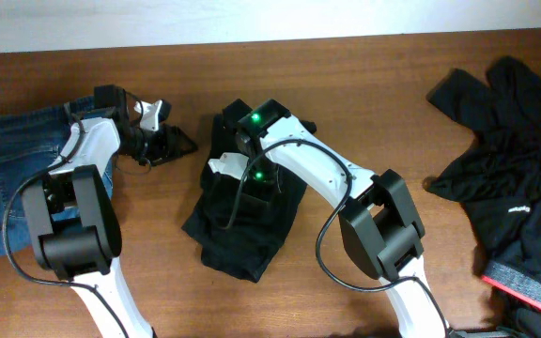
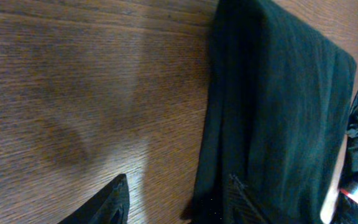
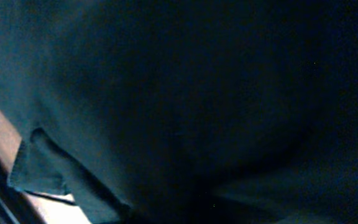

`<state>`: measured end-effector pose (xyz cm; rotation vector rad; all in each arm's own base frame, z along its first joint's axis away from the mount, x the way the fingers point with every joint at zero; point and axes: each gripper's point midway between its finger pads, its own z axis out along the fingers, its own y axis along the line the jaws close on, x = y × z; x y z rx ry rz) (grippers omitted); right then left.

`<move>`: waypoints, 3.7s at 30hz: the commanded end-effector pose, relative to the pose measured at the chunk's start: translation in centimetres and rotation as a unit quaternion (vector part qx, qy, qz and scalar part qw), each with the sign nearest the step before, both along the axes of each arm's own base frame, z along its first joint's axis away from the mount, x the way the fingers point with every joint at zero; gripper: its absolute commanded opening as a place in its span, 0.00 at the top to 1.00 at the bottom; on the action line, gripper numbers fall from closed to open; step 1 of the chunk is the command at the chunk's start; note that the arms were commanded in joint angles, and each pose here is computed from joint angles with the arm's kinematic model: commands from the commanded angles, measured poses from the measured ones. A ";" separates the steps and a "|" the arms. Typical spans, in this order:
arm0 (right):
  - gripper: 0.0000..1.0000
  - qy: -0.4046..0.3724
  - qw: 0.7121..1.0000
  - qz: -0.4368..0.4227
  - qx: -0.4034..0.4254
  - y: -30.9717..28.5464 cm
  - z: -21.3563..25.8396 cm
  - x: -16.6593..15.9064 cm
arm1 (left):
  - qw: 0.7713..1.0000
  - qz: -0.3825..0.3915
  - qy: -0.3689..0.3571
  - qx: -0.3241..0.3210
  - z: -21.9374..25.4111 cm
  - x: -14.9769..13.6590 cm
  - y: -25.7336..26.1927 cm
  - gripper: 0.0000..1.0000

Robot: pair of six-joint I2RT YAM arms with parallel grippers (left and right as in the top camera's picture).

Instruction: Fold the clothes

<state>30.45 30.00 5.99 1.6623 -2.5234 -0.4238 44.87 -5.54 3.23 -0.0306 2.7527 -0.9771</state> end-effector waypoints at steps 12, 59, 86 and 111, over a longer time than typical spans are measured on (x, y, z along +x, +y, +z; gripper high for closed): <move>0.96 -0.077 0.995 -0.023 0.054 0.5 15.0 0.3 | 1.000 -0.001 0.011 -0.012 -0.7 -0.3 -0.2 0.49; 0.40 0.084 0.992 0.078 -0.055 1.3 -0.3 -10.9 | 0.989 -0.001 0.147 -0.031 -0.7 -5.9 -1.0 0.40; 0.20 -0.041 0.996 0.072 0.028 3.8 10.5 -7.1 | 0.979 -0.043 0.161 -0.119 1.8 -8.0 -3.3 0.35; 0.19 -0.086 0.989 -0.116 0.037 -3.9 15.2 2.0 | 0.948 -0.155 0.254 -0.109 -1.9 -17.5 -9.5 0.28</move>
